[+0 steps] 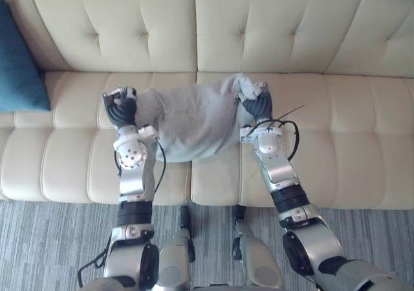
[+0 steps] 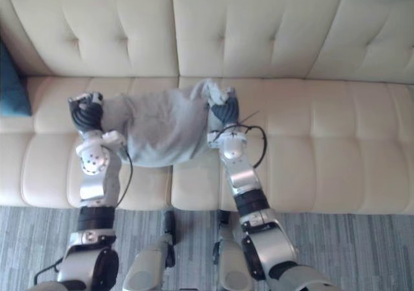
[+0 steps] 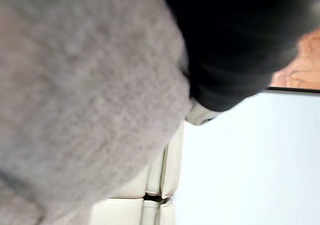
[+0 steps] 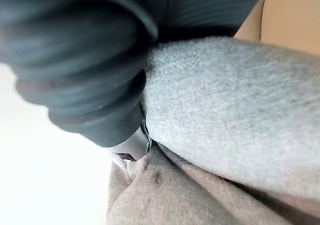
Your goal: Pick up cushions and gather them together orderly.
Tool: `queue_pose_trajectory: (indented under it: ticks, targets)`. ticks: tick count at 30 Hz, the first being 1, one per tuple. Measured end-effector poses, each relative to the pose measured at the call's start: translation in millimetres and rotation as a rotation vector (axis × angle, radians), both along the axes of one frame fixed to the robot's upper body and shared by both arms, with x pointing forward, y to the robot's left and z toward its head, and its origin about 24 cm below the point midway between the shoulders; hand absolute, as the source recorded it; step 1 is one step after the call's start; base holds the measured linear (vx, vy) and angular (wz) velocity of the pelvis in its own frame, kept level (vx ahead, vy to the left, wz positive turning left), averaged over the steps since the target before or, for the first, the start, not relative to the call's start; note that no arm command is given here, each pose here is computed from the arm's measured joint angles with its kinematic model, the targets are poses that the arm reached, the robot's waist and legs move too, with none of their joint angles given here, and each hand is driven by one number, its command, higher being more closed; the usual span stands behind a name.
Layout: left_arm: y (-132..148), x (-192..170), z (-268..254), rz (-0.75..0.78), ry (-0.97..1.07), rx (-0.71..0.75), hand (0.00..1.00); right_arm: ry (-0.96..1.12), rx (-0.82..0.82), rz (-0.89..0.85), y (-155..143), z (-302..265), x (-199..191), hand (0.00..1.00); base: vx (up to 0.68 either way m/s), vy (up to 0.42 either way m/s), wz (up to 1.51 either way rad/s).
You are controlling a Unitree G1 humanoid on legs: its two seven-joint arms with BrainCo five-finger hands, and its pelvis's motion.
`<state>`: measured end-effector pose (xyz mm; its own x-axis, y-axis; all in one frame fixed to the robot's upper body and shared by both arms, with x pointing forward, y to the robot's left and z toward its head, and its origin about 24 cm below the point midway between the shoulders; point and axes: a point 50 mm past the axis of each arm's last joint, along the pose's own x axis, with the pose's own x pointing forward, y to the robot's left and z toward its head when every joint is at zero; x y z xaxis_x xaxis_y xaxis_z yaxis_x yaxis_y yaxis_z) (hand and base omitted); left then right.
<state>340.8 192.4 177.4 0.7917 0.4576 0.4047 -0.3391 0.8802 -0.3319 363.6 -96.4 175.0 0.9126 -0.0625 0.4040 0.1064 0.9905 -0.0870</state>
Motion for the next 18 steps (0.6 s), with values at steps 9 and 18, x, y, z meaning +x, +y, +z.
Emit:
queue_pose_trajectory:
  ticks: [9, 18]
  targets:
    - [33, 25, 63, 0.107, -0.099, 0.011, 0.0, -0.103, 0.089, -0.08, -7, 61, 22, 0.0, 0.0, 0.0, -0.02]
    - [73, 18, 145, 0.227, -0.228, 0.071, 0.0, -0.196, 0.1, -0.182, -55, 143, 37, 0.0, 0.02, 0.032, 0.04]
